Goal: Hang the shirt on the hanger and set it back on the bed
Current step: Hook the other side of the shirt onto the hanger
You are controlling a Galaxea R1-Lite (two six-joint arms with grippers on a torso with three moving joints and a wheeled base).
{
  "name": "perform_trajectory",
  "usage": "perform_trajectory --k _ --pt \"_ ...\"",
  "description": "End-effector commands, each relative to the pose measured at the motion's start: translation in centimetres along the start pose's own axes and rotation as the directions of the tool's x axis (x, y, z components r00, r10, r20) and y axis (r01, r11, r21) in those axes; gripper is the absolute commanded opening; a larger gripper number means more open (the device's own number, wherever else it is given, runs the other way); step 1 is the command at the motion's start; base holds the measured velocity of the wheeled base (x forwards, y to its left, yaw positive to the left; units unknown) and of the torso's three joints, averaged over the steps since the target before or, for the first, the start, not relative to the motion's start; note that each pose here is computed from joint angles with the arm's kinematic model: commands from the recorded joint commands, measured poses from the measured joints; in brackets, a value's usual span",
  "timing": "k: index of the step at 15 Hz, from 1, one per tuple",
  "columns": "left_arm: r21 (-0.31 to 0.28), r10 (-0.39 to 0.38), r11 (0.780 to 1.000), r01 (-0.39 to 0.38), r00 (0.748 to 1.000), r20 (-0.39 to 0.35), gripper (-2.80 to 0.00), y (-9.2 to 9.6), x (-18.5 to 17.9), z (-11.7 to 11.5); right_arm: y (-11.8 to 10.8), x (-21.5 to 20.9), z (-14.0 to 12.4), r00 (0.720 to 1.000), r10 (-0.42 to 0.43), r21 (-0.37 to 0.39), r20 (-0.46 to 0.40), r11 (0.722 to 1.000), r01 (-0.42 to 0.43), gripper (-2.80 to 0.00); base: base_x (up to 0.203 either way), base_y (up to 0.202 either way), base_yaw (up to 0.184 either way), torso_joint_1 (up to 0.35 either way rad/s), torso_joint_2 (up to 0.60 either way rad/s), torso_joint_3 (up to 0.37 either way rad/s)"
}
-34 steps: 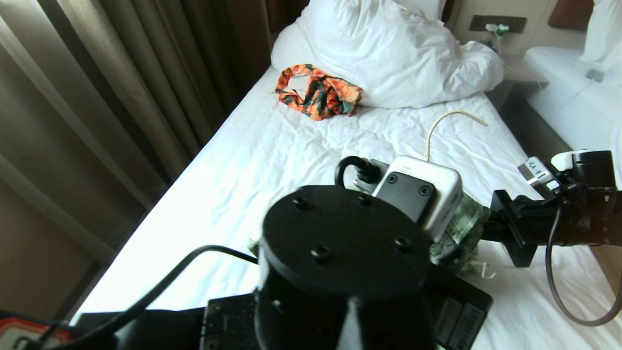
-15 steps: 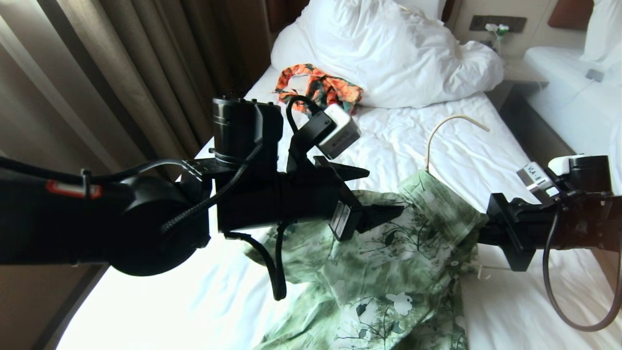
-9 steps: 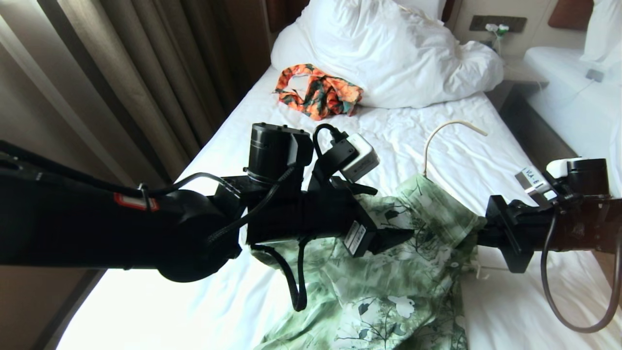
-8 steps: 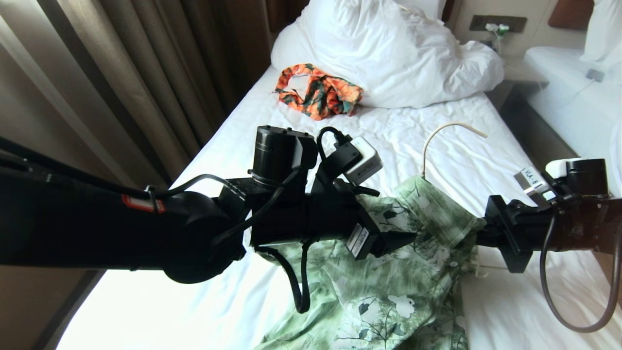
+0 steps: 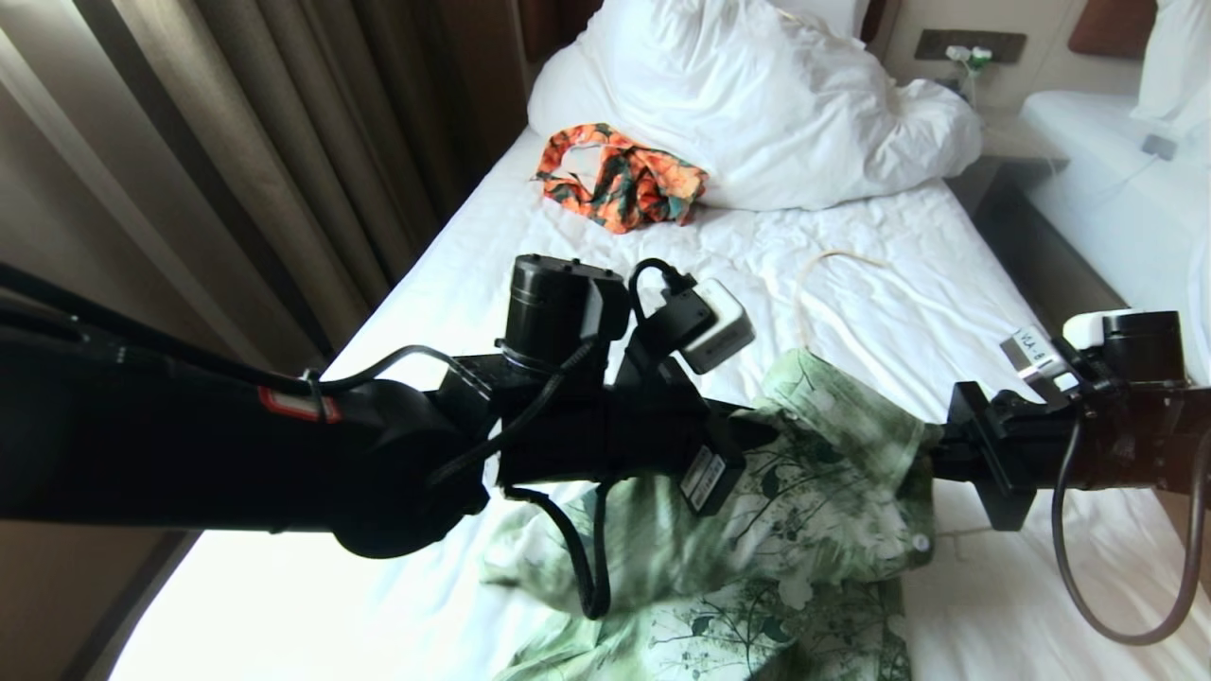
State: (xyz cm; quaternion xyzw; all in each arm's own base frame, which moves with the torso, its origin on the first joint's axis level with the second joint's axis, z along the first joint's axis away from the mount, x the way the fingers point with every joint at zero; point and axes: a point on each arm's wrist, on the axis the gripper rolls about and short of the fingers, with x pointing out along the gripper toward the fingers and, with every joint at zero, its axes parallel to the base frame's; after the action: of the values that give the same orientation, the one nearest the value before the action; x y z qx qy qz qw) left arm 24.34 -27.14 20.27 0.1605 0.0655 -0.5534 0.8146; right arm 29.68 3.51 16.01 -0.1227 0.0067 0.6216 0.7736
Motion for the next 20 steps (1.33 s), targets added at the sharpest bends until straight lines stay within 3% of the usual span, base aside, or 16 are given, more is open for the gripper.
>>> perform_trajectory --k 1,4,5,9,14,16,18,20 --pt "0.005 0.011 1.000 -0.011 1.000 0.012 -2.80 0.1 -0.2 0.3 0.1 0.0 0.2 1.000 0.009 -0.011 0.009 1.000 -0.009 -2.80 0.000 0.000 0.000 0.000 0.00 0.000" --pt "0.008 0.016 1.000 -0.016 1.000 0.016 -2.80 -0.1 -0.4 0.5 0.3 0.0 0.0 1.000 0.010 -0.009 0.008 1.000 -0.010 -2.80 0.000 0.000 0.000 0.000 0.00 0.000" --pt "0.009 0.016 1.000 -0.016 1.000 0.019 -2.80 -0.1 -0.5 0.6 0.5 0.0 -0.1 1.000 0.009 -0.016 0.009 1.000 -0.009 0.00 0.000 0.000 0.000 0.000 0.00 0.000" --pt "0.013 0.019 1.000 -0.019 0.999 0.032 -2.80 -0.3 -1.2 1.1 0.8 -0.2 0.2 1.000 -0.003 -0.047 0.015 0.999 0.004 0.00 0.000 0.000 0.000 0.000 0.00 0.000" --pt "-0.013 -0.010 1.000 0.011 0.999 0.053 -2.80 -2.0 -3.3 1.8 2.6 -1.5 4.0 0.998 -0.036 0.137 0.043 0.990 0.030 0.00 0.000 0.000 0.000 0.000 0.00 0.000" --pt "-0.042 -0.027 0.999 0.029 0.999 0.034 -2.80 -3.1 -4.0 1.3 2.9 -2.0 5.2 0.990 -0.141 0.168 0.005 0.976 0.138 0.00 0.000 0.000 0.000 0.000 0.00 0.000" --pt "-0.061 -0.032 0.998 0.034 0.999 0.036 -2.80 -4.0 -5.2 1.3 3.5 -2.7 6.8 0.953 -0.298 0.179 -0.043 0.937 0.301 0.00 0.000 0.000 0.000 0.000 0.00 0.000" --pt "-0.084 -0.024 0.996 0.029 0.998 0.058 -2.80 -4.8 -6.7 1.9 4.3 -3.4 8.7 0.919 -0.391 0.265 -0.042 0.883 0.388 0.00 0.000 0.000 0.000 0.000 0.00 0.000"
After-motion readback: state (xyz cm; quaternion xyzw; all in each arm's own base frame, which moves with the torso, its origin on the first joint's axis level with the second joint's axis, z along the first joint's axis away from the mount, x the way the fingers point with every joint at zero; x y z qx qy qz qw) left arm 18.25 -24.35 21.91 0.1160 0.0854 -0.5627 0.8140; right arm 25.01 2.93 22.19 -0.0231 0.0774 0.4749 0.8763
